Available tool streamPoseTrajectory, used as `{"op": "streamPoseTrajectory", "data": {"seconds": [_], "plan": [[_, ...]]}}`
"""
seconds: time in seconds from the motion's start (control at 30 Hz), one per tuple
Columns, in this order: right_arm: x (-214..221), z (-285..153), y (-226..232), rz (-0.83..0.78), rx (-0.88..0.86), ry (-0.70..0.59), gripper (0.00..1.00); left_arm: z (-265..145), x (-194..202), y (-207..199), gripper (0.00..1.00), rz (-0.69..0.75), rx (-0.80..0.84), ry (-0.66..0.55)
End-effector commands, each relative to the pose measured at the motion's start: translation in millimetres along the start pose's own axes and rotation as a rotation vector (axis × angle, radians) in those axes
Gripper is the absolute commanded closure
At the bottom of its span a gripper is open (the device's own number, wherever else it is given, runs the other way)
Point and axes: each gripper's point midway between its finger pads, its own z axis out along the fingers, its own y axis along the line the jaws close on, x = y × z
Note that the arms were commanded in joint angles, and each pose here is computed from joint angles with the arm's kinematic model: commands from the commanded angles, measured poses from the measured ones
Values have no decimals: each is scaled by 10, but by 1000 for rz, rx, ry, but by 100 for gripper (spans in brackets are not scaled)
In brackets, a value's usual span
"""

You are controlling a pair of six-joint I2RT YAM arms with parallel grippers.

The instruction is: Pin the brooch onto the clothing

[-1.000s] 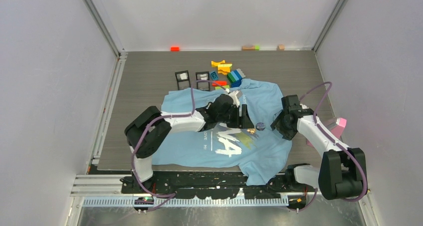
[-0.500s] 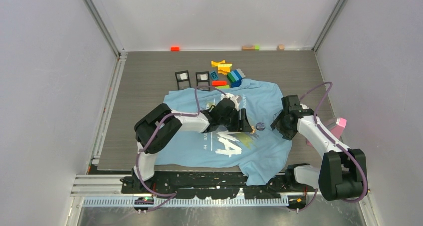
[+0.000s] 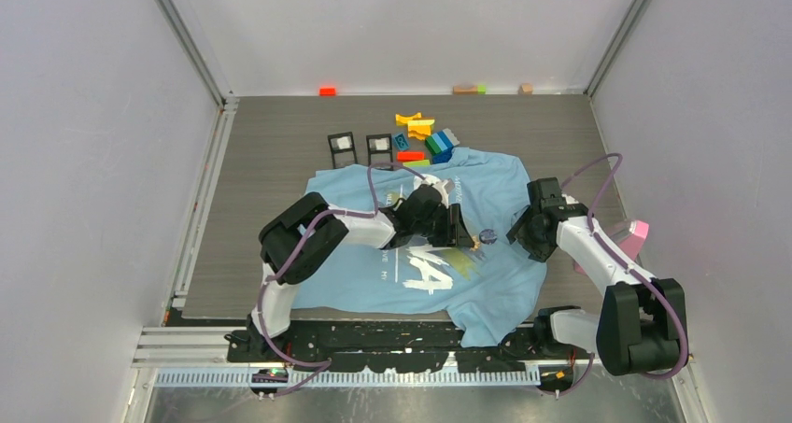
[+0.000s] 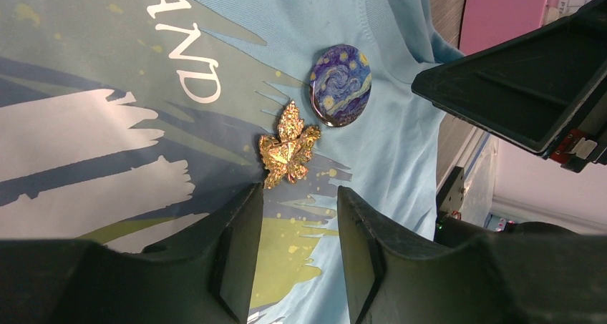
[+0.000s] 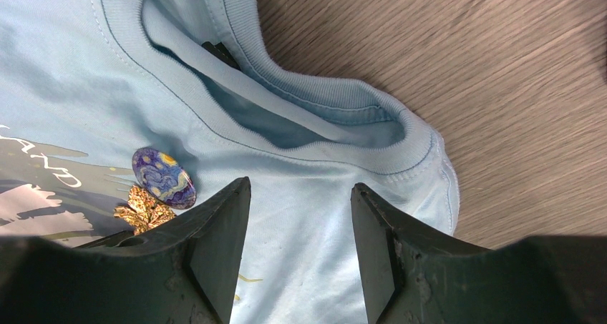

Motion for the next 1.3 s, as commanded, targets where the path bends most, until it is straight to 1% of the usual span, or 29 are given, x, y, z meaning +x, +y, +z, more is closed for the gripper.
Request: {"op": "streamPoseTrajectory", "data": {"seconds": [0.0, 0.4, 0.73, 0.93, 1.1, 1.27], "plan": [[-39, -15, 2, 2, -8, -18, 41, 71, -35, -154, 55, 6, 50, -11], [-30, 1, -10, -5, -2, -15, 41, 40, -201, -410, 55, 37, 125, -71], [-31, 6, -4, -6, -1, -12, 41, 9, -231, -613, 55, 75, 178, -100], [-52, -7, -6, -8, 2, -20, 41, 82, -212, -729, 55, 106, 205, -96], [-116, -72, -31, -4, 12, -51, 40, 161, -191, -785, 55, 131, 217, -85], [-250, -194, -92, 4, 47, -110, 36, 271, -131, -826, 55, 178, 216, -62]]}}
